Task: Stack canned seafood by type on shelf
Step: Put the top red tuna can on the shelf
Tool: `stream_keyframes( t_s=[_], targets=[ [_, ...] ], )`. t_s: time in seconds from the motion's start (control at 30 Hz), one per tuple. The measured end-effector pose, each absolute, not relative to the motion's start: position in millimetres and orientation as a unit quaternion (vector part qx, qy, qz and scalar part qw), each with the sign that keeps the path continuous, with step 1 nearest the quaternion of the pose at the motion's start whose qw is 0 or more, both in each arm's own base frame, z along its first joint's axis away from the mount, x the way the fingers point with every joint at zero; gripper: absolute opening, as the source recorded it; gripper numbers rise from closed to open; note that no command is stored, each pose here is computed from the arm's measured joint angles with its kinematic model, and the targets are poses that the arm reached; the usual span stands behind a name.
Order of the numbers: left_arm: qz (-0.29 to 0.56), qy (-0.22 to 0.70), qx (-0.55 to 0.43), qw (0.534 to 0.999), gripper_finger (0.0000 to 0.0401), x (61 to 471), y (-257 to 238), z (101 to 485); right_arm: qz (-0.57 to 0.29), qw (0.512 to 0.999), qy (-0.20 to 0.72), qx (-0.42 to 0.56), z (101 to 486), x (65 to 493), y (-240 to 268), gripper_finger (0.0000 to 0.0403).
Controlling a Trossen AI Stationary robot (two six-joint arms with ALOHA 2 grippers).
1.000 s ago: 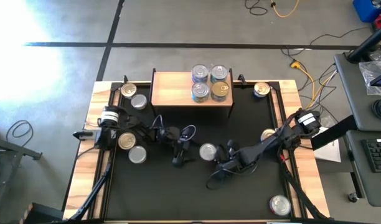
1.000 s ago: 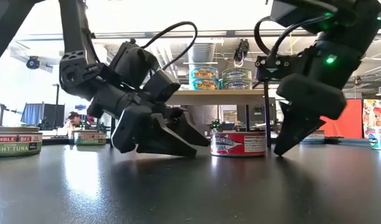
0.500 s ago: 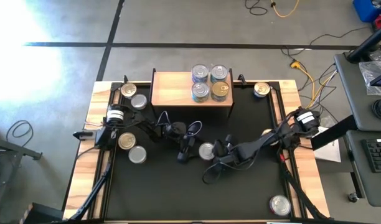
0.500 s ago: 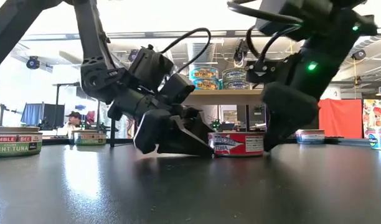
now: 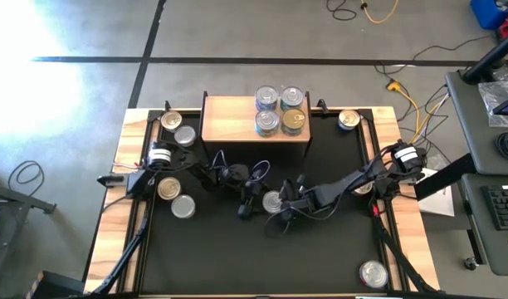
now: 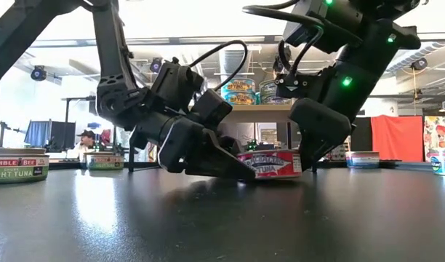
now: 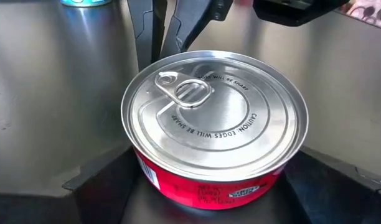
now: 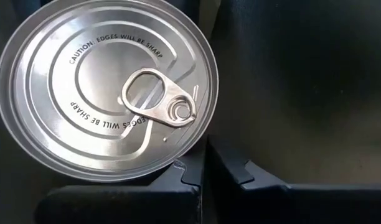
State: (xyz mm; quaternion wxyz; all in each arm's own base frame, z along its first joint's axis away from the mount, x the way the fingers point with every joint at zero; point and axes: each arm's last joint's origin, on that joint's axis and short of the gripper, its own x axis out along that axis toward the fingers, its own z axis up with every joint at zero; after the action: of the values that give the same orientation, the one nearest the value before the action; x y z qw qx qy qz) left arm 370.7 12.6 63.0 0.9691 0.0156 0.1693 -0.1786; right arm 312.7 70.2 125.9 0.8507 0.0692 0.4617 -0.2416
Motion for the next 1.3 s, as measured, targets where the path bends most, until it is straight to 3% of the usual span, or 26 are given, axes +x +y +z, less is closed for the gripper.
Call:
stream_keyframes(
  t_s=[0.43,0.7,1.0,1.3],
  targets=[
    [-0.156,0.147,0.009,0.977,0.0353,370,11,51,-0.256,0.827,0.495,0.083,130,307,70,0.0013],
    [-0.166,0.169,0.024,0.971,0.0393,367,11,46,-0.223,0.775,0.575,0.134,145,288,83,0.0013],
    [-0.174,0.167,0.031,0.97,0.0398,374,6,48,-0.171,0.843,0.495,0.126,140,310,96,0.0013],
    [-0.177,0.151,0.011,0.973,0.04,375,1,51,-0.186,0.837,0.504,0.106,117,318,94,0.0013]
  ],
)
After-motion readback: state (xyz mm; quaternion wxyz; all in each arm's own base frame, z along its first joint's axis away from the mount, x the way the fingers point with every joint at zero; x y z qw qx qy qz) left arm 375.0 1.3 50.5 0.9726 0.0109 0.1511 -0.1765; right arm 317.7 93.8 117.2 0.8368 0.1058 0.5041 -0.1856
